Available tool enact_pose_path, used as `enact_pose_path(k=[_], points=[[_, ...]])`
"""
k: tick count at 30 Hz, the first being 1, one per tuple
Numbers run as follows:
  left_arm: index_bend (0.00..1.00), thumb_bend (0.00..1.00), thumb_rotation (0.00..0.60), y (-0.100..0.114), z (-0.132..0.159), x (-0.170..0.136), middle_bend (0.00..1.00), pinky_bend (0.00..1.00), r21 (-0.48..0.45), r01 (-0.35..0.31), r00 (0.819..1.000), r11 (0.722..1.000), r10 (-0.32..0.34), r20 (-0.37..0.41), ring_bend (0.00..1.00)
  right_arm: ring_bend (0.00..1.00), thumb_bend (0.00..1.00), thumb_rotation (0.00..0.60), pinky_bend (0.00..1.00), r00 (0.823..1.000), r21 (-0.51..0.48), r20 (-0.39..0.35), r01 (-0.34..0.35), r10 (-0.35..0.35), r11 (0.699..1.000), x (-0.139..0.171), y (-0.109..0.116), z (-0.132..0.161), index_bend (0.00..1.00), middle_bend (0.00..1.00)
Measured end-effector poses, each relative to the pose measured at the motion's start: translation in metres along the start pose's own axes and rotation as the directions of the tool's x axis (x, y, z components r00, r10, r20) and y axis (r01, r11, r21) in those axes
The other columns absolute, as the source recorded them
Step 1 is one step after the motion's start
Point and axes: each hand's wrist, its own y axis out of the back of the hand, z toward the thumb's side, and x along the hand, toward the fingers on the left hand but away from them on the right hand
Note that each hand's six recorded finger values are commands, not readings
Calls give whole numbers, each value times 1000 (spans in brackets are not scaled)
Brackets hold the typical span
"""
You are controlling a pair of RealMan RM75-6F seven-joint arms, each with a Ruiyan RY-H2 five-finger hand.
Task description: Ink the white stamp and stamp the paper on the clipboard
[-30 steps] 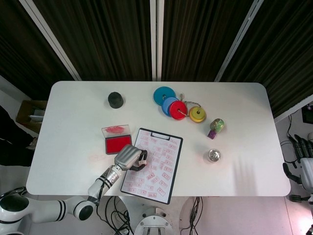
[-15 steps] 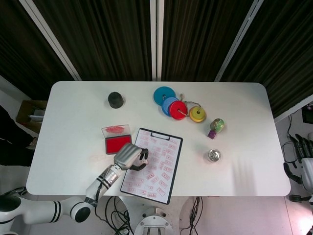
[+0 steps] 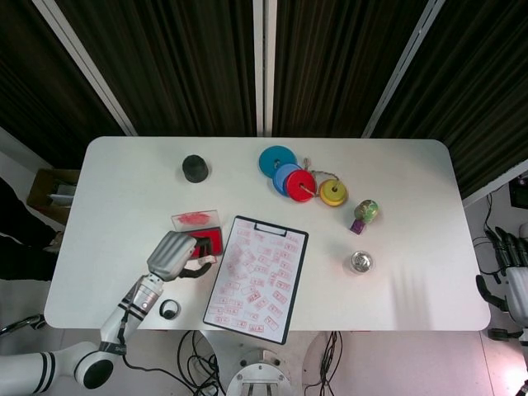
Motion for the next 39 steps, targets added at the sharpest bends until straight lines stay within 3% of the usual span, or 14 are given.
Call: enact_pose_path(k=[14, 30, 39], points=[[682, 438, 600, -5, -97, -38, 703, 1000, 38, -23, 978, 999, 30, -208, 1000, 0, 322, 600, 0, 1000, 16, -11, -16, 17, 1000, -2, -7, 8, 0, 0], [654, 413, 600, -32, -128, -36, 673, 1000, -27, -5, 961, 1000, -3, -275, 1000, 0, 321, 600, 0, 1000, 26, -12, -20, 20, 999, -1, -6, 11, 0, 0], [621, 391, 600, -39, -135, -37, 643, 1000, -17, -10, 960, 1000, 5, -281, 1000, 0, 322, 600, 0, 1000, 30, -12, -18, 18, 999, -1, -4, 11, 0, 0]])
